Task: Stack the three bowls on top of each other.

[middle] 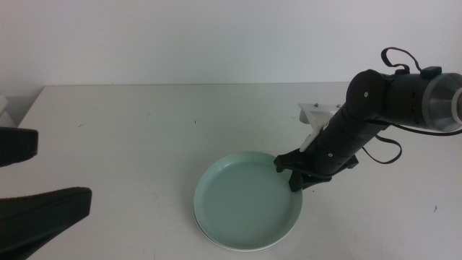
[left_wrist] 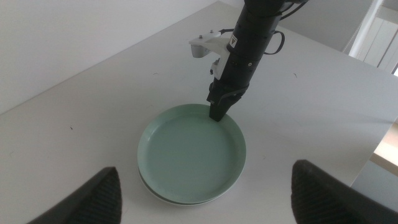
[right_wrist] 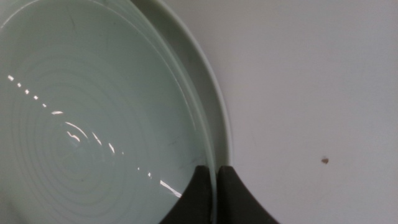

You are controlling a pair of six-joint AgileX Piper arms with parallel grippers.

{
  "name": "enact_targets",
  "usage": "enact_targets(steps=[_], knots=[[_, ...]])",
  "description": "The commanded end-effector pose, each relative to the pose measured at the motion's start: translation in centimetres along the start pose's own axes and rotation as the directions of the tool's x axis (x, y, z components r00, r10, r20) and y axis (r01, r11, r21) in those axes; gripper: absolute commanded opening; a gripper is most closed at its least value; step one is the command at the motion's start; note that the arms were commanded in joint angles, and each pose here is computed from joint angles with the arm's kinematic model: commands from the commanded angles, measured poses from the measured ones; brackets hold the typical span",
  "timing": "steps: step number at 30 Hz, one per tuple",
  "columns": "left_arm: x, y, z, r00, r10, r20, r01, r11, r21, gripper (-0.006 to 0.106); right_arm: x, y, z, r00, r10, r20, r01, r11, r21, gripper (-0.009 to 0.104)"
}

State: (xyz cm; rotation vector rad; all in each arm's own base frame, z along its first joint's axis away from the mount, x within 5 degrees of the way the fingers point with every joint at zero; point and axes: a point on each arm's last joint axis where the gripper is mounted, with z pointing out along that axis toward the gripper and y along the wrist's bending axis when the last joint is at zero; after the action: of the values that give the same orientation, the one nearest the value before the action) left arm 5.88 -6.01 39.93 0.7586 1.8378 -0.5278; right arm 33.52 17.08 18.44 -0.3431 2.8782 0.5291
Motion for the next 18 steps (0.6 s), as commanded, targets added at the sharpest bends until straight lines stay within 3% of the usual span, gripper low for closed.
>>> enact_targets(steps=[1, 8, 15, 18], knots=[[-1.2, 0.0, -0.3, 0.996, -0.012, 0.085, 0.013, 1.0, -0.005, 0.103, -0.8, 0.9, -2.1, 0.996, -0.021, 0.09, 0.023, 0.999, -0.022, -0.001], [-1.2, 0.0, -0.3, 0.996, -0.012, 0.085, 0.013, 1.0, -0.005, 0.103, -0.8, 1.0, -2.3, 0.995, -0.033, 0.091, 0.035, 0.999, -0.022, 0.013], [-1.2, 0.0, -0.3, 0.996, -0.012, 0.085, 0.013, 1.0, -0.005, 0.103, -1.3, 1.6, -3.5, 0.993, -0.069, 0.097, 0.074, 0.997, -0.039, 0.043], [-1.2, 0.0, -0.3, 0.996, -0.012, 0.085, 0.013, 1.0, -0.005, 0.103, -1.9, 2.2, -5.0, 0.987, -0.085, 0.14, 0.092, 0.995, -0.044, 0.05]])
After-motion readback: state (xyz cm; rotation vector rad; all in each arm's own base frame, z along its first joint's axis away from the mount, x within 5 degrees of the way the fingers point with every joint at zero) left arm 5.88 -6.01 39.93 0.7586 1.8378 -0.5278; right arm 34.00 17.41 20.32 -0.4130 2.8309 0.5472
